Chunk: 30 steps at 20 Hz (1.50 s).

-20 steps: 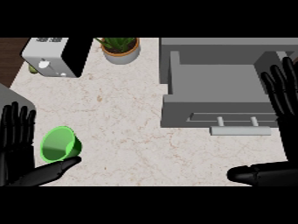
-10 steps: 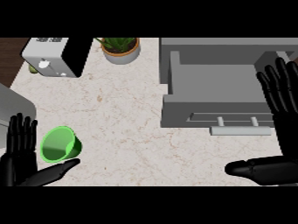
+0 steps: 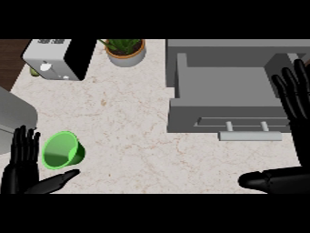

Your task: Pick up the cup, place it into the drawer and close the drawer

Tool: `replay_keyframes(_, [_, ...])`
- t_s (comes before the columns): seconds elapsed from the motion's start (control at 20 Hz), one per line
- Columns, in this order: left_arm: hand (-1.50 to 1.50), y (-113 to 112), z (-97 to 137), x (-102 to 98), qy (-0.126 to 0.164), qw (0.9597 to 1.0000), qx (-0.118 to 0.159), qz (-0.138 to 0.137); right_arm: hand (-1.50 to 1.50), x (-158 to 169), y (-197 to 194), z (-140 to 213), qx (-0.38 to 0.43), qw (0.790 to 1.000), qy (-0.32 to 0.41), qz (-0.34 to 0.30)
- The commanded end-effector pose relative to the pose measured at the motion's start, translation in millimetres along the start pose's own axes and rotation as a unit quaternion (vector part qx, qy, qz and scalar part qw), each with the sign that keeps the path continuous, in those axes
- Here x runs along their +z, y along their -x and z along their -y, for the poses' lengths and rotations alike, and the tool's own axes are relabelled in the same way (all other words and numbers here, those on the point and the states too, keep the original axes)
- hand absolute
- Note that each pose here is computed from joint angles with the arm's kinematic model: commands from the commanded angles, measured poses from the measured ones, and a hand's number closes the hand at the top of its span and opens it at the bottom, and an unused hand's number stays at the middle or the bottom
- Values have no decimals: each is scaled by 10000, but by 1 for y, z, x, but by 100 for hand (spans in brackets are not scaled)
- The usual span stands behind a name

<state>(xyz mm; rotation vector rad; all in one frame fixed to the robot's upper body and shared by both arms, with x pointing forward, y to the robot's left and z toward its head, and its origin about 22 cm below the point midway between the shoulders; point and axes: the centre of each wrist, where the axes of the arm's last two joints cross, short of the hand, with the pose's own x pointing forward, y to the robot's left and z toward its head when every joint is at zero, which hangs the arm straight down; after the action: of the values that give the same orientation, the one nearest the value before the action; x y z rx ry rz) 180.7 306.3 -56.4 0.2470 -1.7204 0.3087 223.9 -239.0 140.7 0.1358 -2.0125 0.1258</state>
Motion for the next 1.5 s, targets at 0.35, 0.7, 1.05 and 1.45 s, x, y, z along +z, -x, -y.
replay_keyframes(0.35, [-150,49,-22,-7,-267,9996,65,-46,-150,0,4,-10,7,10000,-32,60])
replay_keyframes(0.7, [-150,69,-26,-3,-212,9996,-17,-173,-150,-7,-8,-19,-78,9999,-93,-101])
replay_keyframes(1.05, [-150,83,-27,15,-62,9998,52,-184,-150,-1,9,3,-25,10000,-85,-21])
replay_keyframes(1.45, [-150,84,-32,3,-3,9992,400,-38,-150,-11,4,-14,-30,10000,-58,-25])
